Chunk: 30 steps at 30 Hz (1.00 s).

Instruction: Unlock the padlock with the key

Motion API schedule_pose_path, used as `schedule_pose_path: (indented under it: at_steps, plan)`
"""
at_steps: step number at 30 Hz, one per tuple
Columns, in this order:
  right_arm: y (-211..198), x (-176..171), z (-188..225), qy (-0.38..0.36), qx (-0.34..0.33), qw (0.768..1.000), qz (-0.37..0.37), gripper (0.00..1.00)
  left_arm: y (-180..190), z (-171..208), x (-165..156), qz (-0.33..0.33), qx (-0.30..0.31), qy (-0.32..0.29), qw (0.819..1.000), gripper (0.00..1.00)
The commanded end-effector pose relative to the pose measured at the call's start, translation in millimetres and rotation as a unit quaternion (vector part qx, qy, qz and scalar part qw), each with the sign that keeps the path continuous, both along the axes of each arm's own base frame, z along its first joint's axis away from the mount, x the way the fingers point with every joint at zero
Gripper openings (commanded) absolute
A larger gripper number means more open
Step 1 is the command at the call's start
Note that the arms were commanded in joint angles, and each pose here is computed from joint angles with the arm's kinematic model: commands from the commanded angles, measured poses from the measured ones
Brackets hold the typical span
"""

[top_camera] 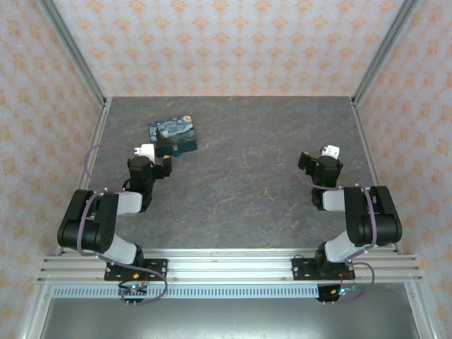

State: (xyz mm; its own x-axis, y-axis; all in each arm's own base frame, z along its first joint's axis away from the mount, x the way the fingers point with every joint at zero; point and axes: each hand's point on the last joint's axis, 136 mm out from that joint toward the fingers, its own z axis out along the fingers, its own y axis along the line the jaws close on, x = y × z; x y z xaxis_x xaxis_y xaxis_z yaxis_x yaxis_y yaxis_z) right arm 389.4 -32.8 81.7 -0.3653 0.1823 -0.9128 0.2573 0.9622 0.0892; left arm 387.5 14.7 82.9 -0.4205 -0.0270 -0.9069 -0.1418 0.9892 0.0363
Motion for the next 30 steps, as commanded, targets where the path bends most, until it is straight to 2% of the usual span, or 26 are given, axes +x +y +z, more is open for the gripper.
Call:
schedule_pose_path:
  at_steps: [1,21,26,30]
  plan:
    - [6,4,7,-0.009,-0.002,1.000,0.017,0.99,8,10,6,0.019,0.002,-0.014,1.000,1.00]
    - [4,4,8,-0.010,-0.001,1.000,0.012,0.99,6,23,8,0.011,0.000,-0.005,1.000,1.00]
    - [-11,1,28,0.000,-0.003,0.999,-0.037,0.99,9,38,7,0.017,-0.002,-0.001,1.000,1.00]
    - [-6,1,41,0.022,0.009,0.999,-0.028,0.99,10,48,8,0.019,-0.004,0.003,1.000,1.00]
